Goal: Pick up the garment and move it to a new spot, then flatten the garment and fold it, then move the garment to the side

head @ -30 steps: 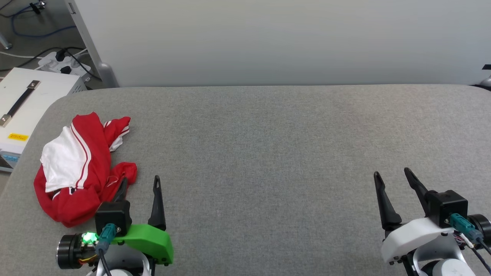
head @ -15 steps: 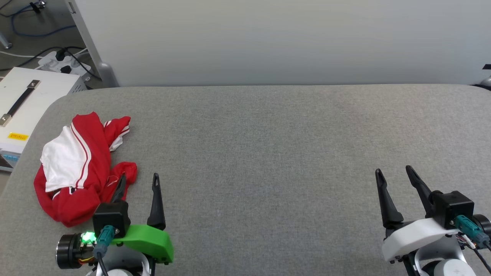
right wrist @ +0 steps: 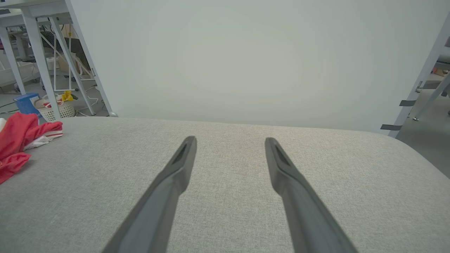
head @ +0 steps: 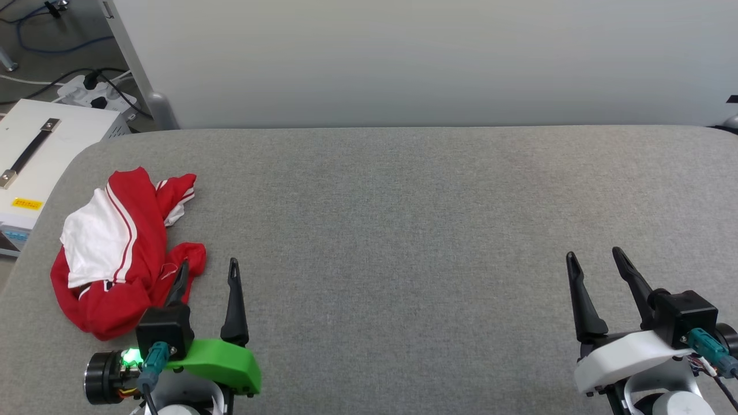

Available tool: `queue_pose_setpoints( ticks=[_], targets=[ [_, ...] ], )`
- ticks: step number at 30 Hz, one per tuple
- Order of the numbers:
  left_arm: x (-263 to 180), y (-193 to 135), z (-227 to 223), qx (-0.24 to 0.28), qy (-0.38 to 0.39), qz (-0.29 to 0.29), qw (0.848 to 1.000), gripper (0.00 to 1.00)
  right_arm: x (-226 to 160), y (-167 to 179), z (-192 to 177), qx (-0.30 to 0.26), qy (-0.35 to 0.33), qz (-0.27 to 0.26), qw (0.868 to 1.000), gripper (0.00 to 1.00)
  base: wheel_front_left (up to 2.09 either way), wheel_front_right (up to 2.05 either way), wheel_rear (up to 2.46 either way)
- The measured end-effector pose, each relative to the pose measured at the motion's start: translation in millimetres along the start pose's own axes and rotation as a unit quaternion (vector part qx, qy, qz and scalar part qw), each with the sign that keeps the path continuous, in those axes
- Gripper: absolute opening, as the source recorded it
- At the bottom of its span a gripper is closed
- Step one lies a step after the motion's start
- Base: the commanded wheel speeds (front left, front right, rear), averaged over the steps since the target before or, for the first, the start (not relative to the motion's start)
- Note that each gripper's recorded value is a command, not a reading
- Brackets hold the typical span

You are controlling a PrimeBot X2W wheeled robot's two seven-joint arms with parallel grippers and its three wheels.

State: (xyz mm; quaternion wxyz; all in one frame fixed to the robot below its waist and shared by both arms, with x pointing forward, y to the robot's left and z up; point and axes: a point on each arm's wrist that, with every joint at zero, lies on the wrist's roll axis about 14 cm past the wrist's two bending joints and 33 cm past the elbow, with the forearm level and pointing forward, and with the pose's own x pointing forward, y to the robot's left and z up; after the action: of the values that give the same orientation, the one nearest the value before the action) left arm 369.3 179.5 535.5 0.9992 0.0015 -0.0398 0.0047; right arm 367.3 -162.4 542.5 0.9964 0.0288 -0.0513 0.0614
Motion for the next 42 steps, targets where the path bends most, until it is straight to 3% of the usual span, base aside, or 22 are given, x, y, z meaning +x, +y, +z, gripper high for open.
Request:
queue_pose_setpoints(
  ticks=[33, 42],
  targets=[
    [-1.4, 1.9, -2.2, -0.002, -0.016, 0.009, 1.0, 1.0, -2.5, 2.9, -2.7, 0.007, -0.015, 0.004, 1.0, 1.0, 0.0, 0.0, 0.0],
    [-8.3, 18.6, -1.8, -0.002, -0.021, 0.039, 0.999, 1.0, 2.8, 15.4, -4.9, 0.011, -0.018, 0.023, 1.0, 1.0, 0.0, 0.0, 0.0]
  ],
)
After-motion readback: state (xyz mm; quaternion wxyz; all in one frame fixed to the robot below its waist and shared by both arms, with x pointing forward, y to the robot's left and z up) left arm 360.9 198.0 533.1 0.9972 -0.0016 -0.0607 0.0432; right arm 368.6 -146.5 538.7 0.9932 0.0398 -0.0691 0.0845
